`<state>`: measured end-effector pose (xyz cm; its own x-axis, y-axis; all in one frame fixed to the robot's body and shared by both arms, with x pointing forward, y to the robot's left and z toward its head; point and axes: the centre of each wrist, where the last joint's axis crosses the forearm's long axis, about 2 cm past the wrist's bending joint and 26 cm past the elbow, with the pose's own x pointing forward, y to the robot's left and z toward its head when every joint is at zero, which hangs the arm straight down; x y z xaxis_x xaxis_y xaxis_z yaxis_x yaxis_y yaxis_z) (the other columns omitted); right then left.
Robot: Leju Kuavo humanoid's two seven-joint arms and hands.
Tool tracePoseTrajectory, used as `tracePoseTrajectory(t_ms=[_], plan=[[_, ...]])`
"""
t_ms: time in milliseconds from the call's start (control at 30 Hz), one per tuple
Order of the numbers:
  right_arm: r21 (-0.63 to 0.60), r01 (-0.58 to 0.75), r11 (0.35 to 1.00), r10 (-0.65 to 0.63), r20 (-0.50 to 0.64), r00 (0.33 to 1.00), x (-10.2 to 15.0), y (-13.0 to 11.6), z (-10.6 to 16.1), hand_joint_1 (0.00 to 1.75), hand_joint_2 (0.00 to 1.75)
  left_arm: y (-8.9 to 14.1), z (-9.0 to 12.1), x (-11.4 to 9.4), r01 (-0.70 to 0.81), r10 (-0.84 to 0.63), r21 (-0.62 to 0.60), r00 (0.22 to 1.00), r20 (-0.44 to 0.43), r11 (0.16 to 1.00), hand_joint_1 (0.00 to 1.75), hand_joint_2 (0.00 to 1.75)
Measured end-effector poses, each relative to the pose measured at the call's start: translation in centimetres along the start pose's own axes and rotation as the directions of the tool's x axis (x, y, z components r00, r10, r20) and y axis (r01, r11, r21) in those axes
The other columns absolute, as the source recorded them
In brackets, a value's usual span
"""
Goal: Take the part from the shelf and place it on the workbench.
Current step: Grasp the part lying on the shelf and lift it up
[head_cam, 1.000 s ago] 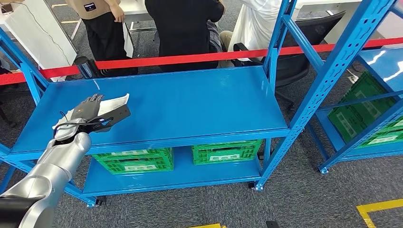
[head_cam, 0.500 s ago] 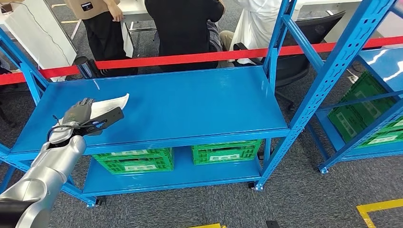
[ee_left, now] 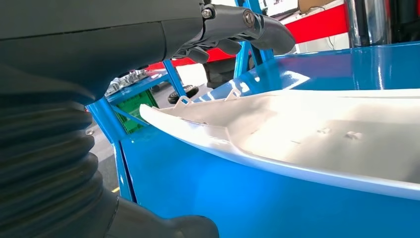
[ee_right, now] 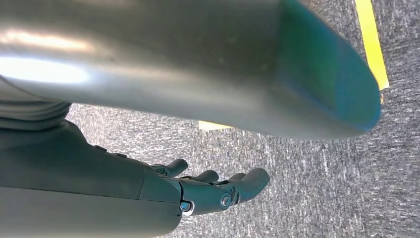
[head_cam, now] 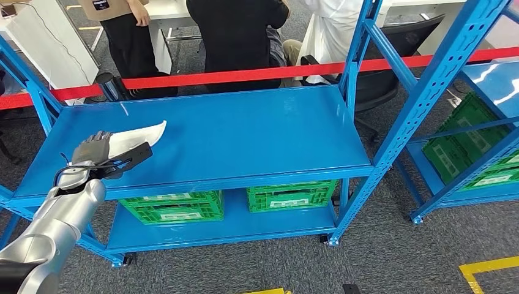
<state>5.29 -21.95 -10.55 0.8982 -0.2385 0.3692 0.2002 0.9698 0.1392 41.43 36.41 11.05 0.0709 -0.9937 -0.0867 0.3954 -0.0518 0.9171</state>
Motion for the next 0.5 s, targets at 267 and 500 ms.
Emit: tracePoseTrajectory(t_ms=[267,500], plan=[[-0.001,-0.011,1.0,0.011,0.003,1.0,0.22,0.06,-0.06,0.0,0.0,-0.14,0.04,-0.36,0.015,-0.015,-0.004,1.0,-0.002,1.0,1.75,1.75],[-0.004,-0.013,1.0,0.013,0.012,1.0,0.55,0.12,-0.15,0.0,0.0,-0.23,0.06,-0.53,0.037,-0.037,-0.005,0.999,-0.004,0.999,1.75,1.75]])
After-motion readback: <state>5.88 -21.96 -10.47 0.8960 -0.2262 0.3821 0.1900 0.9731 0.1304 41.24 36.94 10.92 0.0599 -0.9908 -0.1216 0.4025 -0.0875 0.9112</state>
